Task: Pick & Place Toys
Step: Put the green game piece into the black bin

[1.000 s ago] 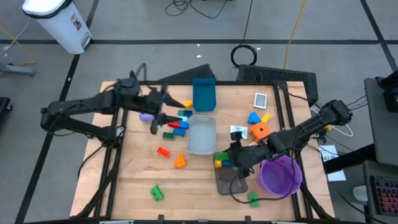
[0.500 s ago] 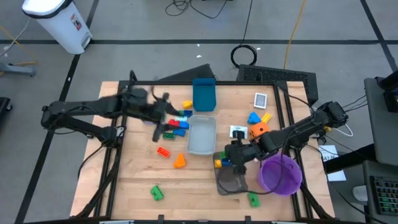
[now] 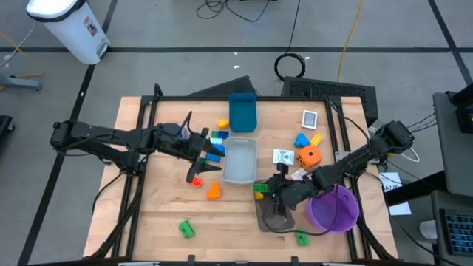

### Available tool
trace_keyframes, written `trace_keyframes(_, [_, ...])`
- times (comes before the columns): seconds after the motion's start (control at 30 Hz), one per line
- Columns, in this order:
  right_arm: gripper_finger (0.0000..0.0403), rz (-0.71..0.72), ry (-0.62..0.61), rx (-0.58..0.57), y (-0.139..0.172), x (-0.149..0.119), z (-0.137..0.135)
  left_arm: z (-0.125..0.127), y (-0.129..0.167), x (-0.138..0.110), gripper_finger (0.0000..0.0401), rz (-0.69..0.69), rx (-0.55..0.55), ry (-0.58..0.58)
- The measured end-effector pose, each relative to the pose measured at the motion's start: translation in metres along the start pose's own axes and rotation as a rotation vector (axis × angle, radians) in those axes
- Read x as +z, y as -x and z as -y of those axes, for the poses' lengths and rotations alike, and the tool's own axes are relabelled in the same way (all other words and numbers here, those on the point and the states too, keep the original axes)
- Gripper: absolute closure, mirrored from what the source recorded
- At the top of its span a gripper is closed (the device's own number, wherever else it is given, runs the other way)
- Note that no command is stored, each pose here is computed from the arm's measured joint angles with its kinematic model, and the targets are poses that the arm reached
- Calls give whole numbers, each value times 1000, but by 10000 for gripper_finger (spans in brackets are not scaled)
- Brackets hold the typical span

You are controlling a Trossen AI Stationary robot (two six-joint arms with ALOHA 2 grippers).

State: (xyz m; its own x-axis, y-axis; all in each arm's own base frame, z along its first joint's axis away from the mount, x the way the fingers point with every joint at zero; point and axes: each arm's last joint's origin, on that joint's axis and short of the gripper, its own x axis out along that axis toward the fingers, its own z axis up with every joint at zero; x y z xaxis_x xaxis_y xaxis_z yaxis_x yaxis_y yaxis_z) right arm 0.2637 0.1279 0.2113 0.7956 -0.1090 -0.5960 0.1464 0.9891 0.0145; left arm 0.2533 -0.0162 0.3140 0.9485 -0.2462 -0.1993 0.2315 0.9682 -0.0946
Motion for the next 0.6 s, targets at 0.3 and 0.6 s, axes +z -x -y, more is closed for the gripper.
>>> trace_keyframes(0.3, [268, 169, -97, -3, 10, -32, 3, 1, 0, 3, 164, 32, -3, -7])
trace_keyframes(0.6, [268, 243, -139, 14, 3, -53, 17, 1, 0, 5, 164, 53, -4, 1])
